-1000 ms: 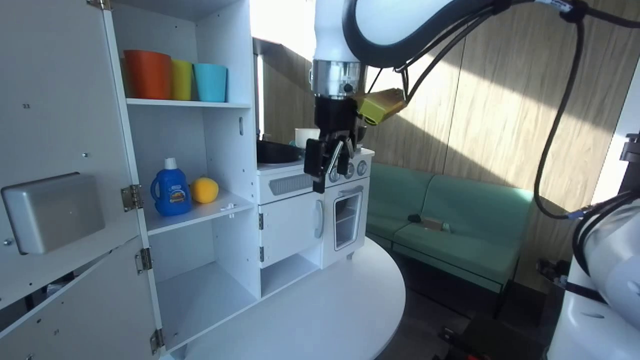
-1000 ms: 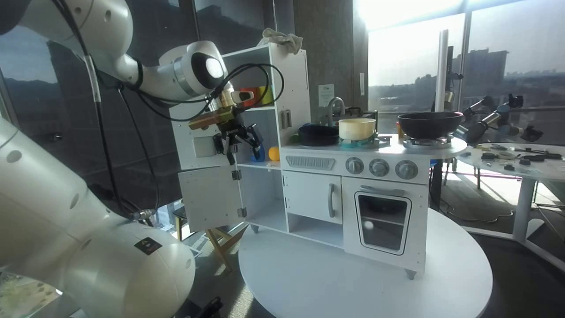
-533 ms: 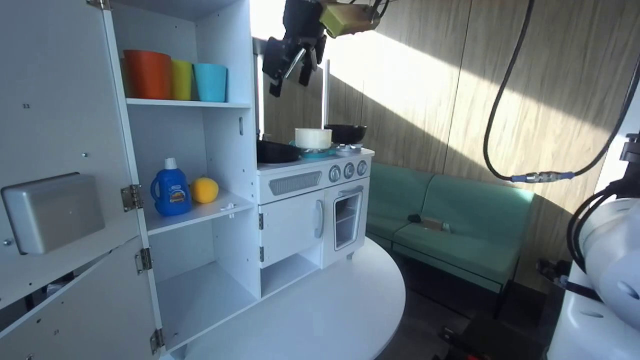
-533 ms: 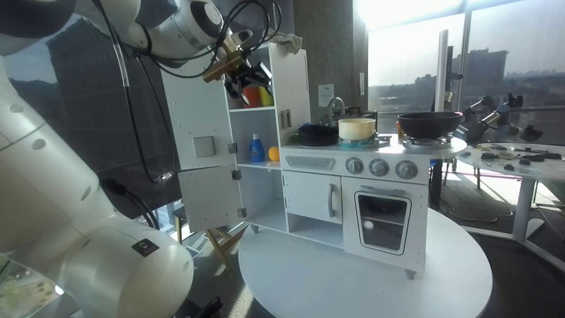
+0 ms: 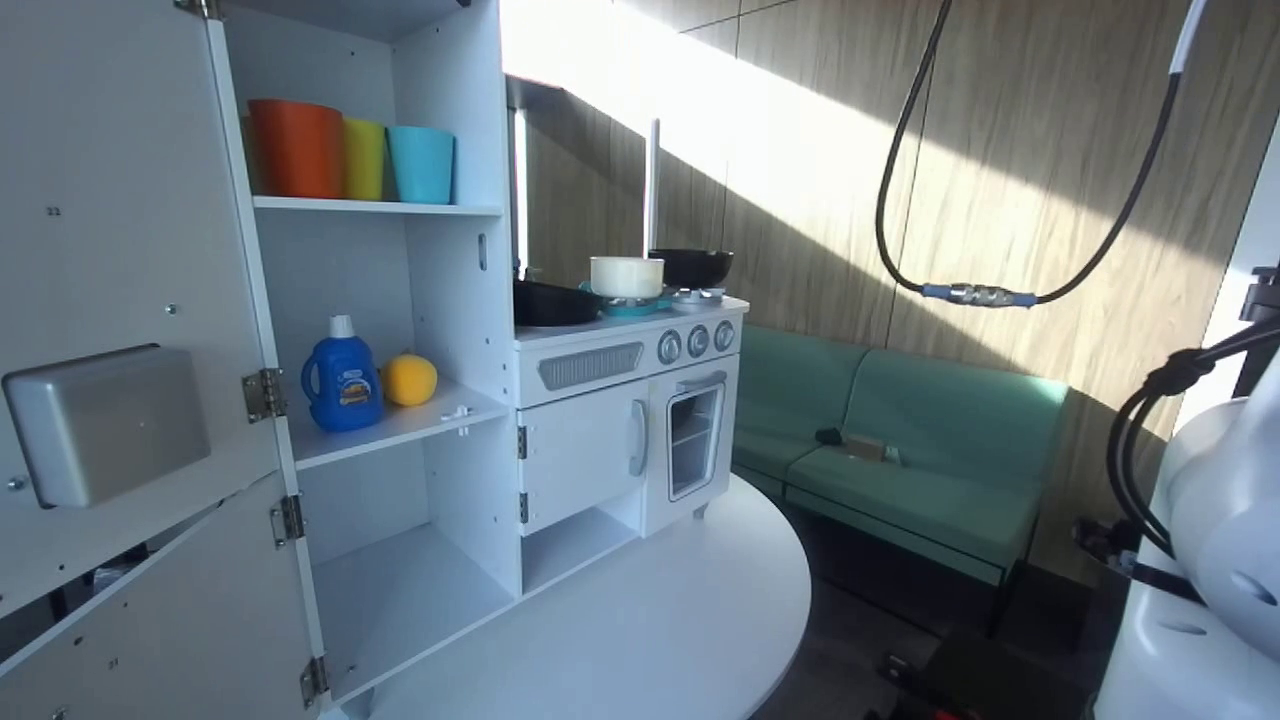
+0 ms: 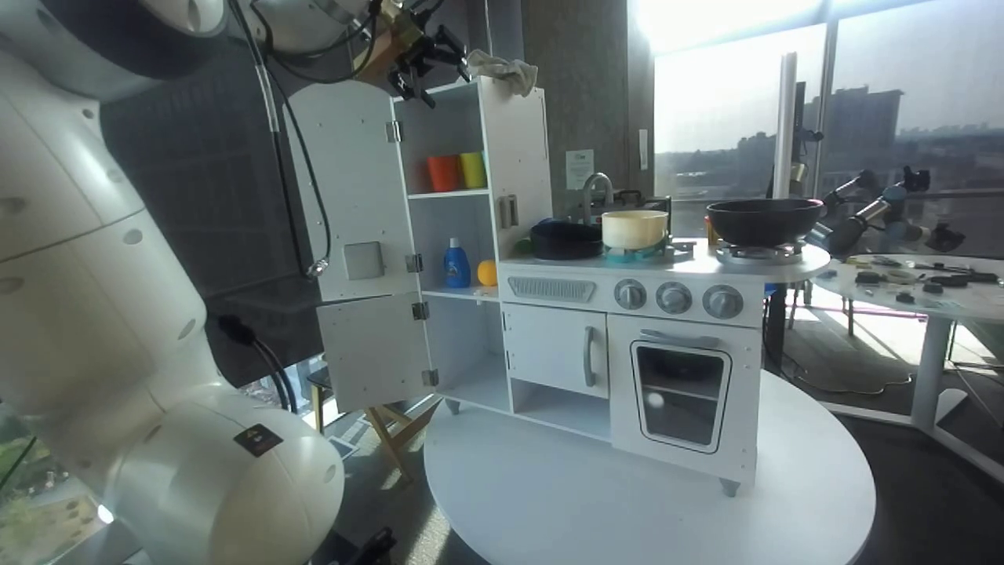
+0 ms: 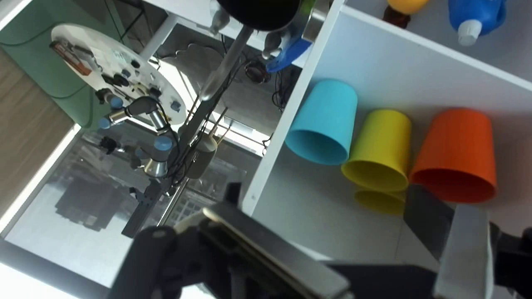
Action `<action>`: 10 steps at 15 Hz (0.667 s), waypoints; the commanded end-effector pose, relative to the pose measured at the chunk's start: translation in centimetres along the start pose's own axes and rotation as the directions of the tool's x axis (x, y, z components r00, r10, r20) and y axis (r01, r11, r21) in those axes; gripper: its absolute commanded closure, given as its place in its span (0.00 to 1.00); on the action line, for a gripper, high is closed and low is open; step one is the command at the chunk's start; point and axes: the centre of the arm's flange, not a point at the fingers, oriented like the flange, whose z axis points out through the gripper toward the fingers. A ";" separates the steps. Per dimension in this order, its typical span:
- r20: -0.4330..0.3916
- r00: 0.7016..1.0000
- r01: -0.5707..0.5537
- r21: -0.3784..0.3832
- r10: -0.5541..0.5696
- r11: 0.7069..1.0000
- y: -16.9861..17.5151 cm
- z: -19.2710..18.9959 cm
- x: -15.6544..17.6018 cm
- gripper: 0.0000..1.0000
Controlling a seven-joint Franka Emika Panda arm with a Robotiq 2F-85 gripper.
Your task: Pick up the white towel from the top of the refrigerator and wipe the black bowl in the sink, put the white towel on top of the refrigerator
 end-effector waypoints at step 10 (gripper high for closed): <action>-0.282 0.951 -0.113 0.071 0.128 0.991 4.2 1.7 11.8 0.00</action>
